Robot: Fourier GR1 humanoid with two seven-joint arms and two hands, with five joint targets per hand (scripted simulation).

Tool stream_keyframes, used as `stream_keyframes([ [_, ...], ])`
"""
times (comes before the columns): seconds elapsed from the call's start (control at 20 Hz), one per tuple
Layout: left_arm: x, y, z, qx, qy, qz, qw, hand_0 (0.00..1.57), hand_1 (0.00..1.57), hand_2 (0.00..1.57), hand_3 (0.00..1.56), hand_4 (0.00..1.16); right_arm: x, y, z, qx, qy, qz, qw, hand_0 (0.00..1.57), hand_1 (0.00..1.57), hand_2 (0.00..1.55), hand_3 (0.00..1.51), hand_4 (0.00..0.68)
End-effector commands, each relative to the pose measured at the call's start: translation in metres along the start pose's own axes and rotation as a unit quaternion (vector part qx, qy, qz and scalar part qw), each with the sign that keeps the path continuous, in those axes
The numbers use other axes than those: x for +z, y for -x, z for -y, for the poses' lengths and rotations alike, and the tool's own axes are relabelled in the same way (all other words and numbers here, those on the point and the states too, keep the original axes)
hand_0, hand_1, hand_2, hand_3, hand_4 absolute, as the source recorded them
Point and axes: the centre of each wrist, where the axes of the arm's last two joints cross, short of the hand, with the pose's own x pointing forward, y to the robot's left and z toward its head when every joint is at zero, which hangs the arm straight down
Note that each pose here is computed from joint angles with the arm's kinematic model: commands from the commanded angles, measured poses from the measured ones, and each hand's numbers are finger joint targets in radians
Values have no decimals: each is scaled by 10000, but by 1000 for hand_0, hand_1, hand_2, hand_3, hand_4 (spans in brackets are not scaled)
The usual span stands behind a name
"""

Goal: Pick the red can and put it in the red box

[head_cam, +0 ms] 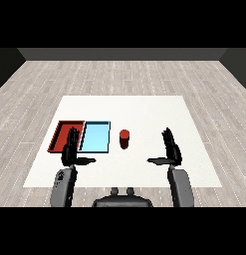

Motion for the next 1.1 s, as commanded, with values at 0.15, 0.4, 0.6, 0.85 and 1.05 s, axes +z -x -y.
stream_keyframes([
  [0.15,-40,-16,59,100,-15,-12,9999,0,0,0,0,0,-6,281,-69,-223,-27,-115,9997,0,0,0,0,0],
  [0.4,-214,-9,52,-32,-81,135,9999,0,0,0,0,0,-268,57,-229,-53,-116,-193,9997,0,0,0,0,0],
  [0.6,23,-96,132,105,26,38,9999,0,0,0,0,0,-464,128,-329,-212,-201,-337,9990,0,0,0,0,0],
  [0.85,-61,-12,-73,180,-186,75,9996,0,0,0,0,0,-529,320,-339,-386,-86,-448,9982,0,0,0,0,0],
  [1.05,77,-60,-91,78,-169,138,9997,0,0,0,0,0,-427,292,-672,-781,-179,-609,9949,0,0,0,0,0],
])
